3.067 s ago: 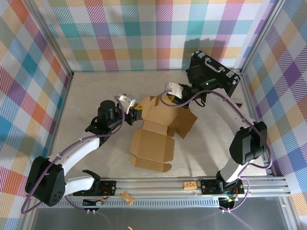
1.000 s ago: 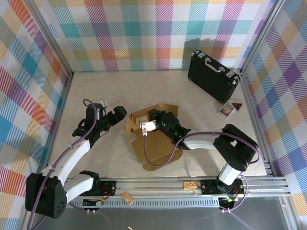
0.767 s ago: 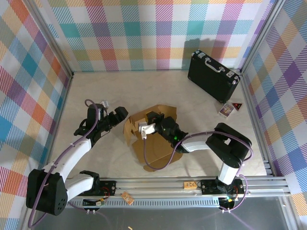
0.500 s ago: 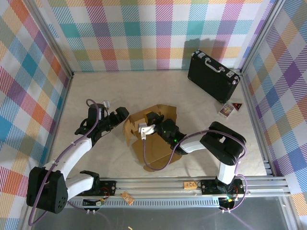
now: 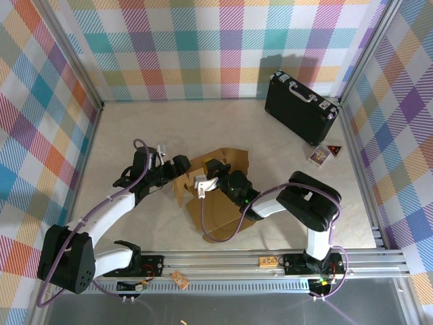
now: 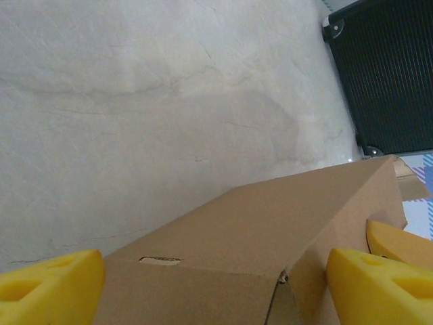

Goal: Fold the paper box

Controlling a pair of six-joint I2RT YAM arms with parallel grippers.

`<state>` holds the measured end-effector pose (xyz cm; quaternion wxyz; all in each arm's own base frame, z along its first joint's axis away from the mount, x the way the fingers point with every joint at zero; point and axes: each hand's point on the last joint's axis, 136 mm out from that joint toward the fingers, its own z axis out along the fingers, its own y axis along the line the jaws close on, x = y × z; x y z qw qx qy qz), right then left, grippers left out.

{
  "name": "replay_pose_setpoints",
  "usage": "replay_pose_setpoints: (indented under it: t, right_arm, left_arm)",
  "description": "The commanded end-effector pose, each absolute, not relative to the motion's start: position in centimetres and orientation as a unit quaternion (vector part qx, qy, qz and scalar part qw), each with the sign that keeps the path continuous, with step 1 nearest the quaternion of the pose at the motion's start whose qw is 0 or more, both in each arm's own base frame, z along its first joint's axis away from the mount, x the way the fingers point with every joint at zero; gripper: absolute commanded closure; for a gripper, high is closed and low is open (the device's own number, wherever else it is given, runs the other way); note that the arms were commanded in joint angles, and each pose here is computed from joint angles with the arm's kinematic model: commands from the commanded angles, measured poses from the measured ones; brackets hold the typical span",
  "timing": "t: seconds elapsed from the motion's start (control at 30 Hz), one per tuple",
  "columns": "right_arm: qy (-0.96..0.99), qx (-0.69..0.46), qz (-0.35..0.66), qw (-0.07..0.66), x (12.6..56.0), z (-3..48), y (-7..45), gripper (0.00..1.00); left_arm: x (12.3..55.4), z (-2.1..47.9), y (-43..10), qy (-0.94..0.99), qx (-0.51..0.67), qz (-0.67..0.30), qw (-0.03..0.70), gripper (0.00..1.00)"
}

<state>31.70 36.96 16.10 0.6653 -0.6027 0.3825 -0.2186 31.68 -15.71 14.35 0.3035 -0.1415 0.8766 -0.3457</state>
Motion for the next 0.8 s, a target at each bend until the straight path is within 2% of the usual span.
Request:
replay_pose_setpoints:
  t: [0.0,0.1,0.33,0.43,0.5,0.6,0.77]
  right_arm:
    - [0.404,-0.632,-0.197,0.631,30.9,12.4,36.9,0.88]
    - [0.412,-0.623,-0.191,0.637,30.9,12.8,36.9,0.83]
    - [0.452,-0.610,-0.152,0.633,30.5,13.5,36.3,0.53]
    - [0.478,-0.619,-0.117,0.612,29.6,13.6,36.0,0.45]
    - [0.498,-0.632,-0.088,0.587,28.9,13.4,35.9,0.37]
    - [0.528,-0.668,-0.028,0.524,26.5,12.8,35.4,0.33]
    - [0.559,-0.657,0.054,0.504,23.9,16.6,34.2,0.28]
  left_arm:
    - [31.6,14.5,-16.6,0.881,-0.119,-0.346,0.300,0.17]
    - [31.5,14.4,-16.7,0.882,-0.115,-0.344,0.300,0.19]
    - [31.3,14.2,-16.4,0.889,-0.106,-0.327,0.302,0.21]
    - [31.3,14.2,-16.3,0.890,-0.104,-0.323,0.304,0.21]
    - [31.3,14.2,-16.4,0.890,-0.102,-0.323,0.305,0.21]
    - [31.2,14.1,-16.4,0.892,-0.099,-0.320,0.305,0.22]
    - [31.0,13.8,-16.3,0.896,-0.091,-0.310,0.306,0.22]
